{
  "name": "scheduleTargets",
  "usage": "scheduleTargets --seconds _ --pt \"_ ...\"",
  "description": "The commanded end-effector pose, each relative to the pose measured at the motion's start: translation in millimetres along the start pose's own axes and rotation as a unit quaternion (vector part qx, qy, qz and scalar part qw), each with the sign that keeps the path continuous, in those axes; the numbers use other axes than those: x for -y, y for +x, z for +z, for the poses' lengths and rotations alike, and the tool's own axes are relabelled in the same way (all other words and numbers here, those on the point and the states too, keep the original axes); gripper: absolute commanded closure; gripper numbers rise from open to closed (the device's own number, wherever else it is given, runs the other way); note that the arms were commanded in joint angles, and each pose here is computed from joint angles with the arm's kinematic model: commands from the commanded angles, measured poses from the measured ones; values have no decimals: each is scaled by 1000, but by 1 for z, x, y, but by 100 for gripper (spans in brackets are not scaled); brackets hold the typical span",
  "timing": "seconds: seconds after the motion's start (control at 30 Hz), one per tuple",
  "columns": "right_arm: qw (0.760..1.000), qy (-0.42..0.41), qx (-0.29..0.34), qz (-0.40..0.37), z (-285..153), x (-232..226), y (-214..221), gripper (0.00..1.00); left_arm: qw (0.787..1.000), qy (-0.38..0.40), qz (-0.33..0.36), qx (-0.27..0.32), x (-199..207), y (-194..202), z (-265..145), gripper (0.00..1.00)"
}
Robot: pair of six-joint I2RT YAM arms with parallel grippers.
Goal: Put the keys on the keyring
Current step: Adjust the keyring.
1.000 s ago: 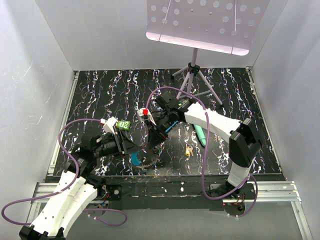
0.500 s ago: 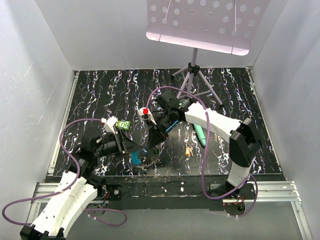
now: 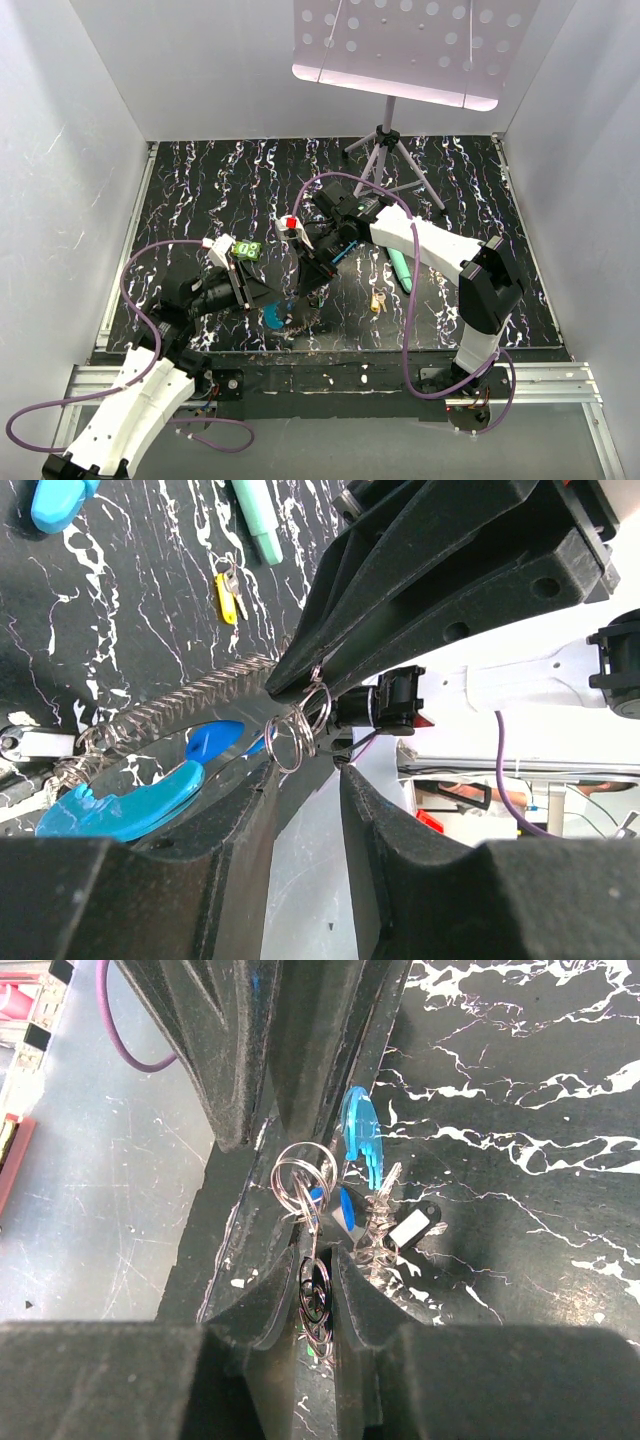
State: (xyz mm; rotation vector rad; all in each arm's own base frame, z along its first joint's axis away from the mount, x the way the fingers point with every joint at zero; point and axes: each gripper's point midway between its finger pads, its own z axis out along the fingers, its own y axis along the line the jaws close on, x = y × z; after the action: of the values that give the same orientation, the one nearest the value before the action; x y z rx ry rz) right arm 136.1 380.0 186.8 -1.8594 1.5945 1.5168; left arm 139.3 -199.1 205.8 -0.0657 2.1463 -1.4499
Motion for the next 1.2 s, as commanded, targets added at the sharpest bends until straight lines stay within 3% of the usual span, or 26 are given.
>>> scheduleTargets --seconds 0.0,0.3,0.7,1.17 --pt "999 -20 23 -14 1 -8 -15 93 1000 22 -4 12 7 -4 1 70" --pt "999 -20 24 -14 0 -8 -15 93 994 64 -50 68 11 -16 4 63" --pt "999 -20 24 -15 0 -8 -16 93 983 157 -43 88 40 -28 3 58" --pt "999 -22 27 -14 -1 -8 -17 93 997 21 3 74 7 -11 -12 58"
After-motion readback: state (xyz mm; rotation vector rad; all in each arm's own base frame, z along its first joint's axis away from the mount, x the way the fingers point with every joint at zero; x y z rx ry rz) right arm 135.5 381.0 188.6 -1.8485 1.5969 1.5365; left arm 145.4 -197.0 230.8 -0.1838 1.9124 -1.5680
